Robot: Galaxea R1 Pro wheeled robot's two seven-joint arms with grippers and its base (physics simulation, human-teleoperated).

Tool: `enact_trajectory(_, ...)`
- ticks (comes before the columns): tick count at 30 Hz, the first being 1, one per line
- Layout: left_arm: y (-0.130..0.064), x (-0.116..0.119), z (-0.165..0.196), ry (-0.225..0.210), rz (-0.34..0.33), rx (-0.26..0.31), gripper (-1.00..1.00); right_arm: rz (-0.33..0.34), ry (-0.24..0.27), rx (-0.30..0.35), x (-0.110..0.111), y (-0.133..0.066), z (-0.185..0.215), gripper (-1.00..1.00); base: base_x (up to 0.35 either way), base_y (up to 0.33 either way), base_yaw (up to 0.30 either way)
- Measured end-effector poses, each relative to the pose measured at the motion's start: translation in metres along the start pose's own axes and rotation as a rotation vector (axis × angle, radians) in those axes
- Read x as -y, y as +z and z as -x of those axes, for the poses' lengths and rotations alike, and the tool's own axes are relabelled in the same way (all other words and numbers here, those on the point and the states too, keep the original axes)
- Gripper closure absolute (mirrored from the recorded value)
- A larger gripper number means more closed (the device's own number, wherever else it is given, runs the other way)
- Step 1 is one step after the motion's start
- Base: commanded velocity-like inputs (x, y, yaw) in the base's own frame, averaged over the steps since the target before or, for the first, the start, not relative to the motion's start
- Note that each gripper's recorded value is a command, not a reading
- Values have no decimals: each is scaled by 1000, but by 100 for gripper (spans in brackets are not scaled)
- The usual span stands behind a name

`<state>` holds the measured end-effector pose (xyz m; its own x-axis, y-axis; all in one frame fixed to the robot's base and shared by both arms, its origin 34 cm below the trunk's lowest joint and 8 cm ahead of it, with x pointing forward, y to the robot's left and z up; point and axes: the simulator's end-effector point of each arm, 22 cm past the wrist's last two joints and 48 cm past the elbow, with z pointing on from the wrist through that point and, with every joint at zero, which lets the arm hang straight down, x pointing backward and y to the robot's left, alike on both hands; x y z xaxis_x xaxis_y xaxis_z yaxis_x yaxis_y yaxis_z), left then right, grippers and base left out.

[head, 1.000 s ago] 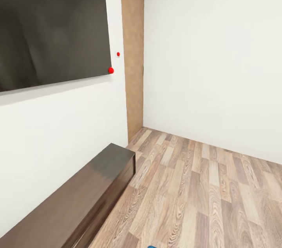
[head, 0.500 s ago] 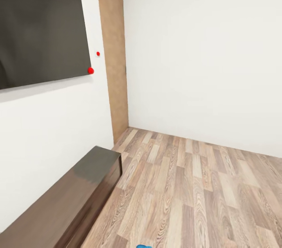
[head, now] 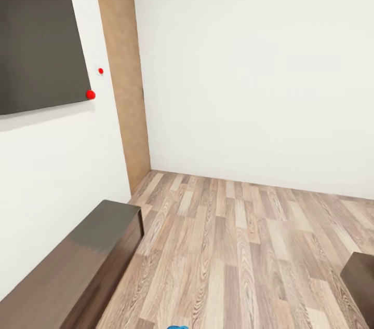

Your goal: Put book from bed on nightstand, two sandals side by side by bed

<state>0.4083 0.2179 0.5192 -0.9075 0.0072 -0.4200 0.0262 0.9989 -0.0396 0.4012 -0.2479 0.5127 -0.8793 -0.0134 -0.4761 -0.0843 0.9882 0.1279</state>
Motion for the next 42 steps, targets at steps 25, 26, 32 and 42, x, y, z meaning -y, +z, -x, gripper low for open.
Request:
enact_trajectory(25, 1, -4, -1, 4, 6, -8, -100, -3, 3, 1, 1, 0, 0, -100, 0, 0, -279)
enact_trajectory(26, 1, -4, -1, 4, 7, -8, -100, -3, 3, 1, 1, 0, 0, -100, 0, 0, -279)
enact_trajectory(32, 1, -4, -1, 5, 7, -6, -100, -3, 3, 1, 1, 0, 0, -100, 0, 0, -279)
enact_trajectory(42, 1, -4, -1, 4, 5, -6, -100, -4, 2, 0, 1, 0, 0, -100, 0, 0, -279)
